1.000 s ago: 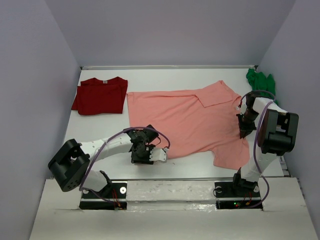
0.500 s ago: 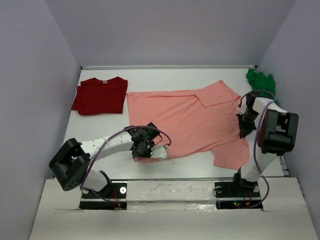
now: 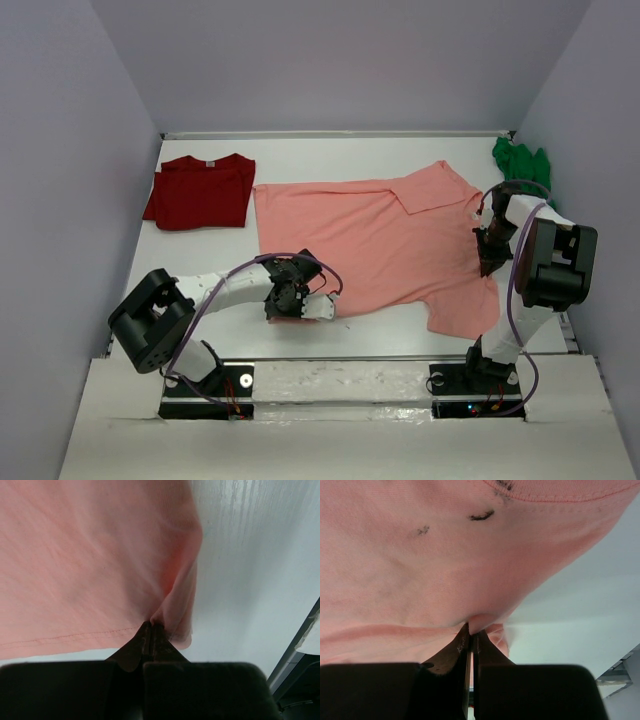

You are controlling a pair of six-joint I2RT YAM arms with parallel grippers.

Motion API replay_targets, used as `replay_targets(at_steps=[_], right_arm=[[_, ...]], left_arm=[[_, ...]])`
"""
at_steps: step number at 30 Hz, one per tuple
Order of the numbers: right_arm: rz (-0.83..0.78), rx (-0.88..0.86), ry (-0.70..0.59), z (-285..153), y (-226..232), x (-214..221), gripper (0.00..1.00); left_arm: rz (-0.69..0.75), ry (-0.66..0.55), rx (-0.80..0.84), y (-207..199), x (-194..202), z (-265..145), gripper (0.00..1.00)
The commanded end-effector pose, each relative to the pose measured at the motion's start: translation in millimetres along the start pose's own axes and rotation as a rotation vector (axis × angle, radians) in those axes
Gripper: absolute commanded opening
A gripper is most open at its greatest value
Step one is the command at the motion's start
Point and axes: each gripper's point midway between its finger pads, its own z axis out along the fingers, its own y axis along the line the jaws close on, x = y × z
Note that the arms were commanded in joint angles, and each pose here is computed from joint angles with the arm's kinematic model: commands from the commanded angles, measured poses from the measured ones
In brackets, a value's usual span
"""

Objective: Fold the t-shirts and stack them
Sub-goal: Flatten the tshirt out

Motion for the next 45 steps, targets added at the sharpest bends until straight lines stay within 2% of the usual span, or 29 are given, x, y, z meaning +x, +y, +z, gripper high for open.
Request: replay_targets(at_steps=[1, 10, 20, 23, 29, 33, 38, 43, 44, 45], right_arm=[[0.004, 0.023, -0.066, -11.2, -8.2, -19.4, 0.00], [0.001, 0.016, -0.069, -12.2, -7.2, -20.4, 0.00], [0.000, -0.003, -0.057, -6.3, -3.7, -19.6, 0.00], [-0.001, -0.010, -0.055, -4.3, -2.5, -19.5, 0.00], [-0.006, -0.008, -0.035, 1.9, -2.3, -14.8, 0.00], [-0.009, -0.010, -0.036, 0.2, -2.5, -15.9, 0.00], [-0.007, -0.008, -0.039, -2.4, -3.0, -16.9, 0.00], [-0.006, -0.015, -0.033, -0.3, -1.4, -15.1, 0.00], [-0.006, -0.018, -0.032, 0.4, -0.7, -14.5, 0.00], [-0.006, -0.021, -0.032, 0.3, -0.1, -14.2, 0.00]], left_arm=[[0.001, 0.018, -0.014, 3.3, 3.7, -3.7, 0.00], [-0.025, 0.041, -0.114, 32.2, 12.5, -28.7, 0.00], [-0.096, 0.032, -0.262, 89.6, 31.2, -82.2, 0.00], [-0.109, 0.038, -0.252, 90.1, 34.1, -73.7, 0.00], [-0.134, 0.046, -0.156, 65.6, 40.0, -26.1, 0.00], [-0.130, 0.044, -0.112, 55.1, 36.4, -9.9, 0.00], [-0.127, 0.035, -0.130, 57.8, 29.1, -12.0, 0.00], [-0.133, 0.042, -0.218, 76.4, 28.0, -36.1, 0.00], [-0.131, 0.039, -0.239, 80.2, 27.1, -42.1, 0.14], [-0.130, 0.027, -0.262, 85.6, 24.3, -48.9, 0.20]])
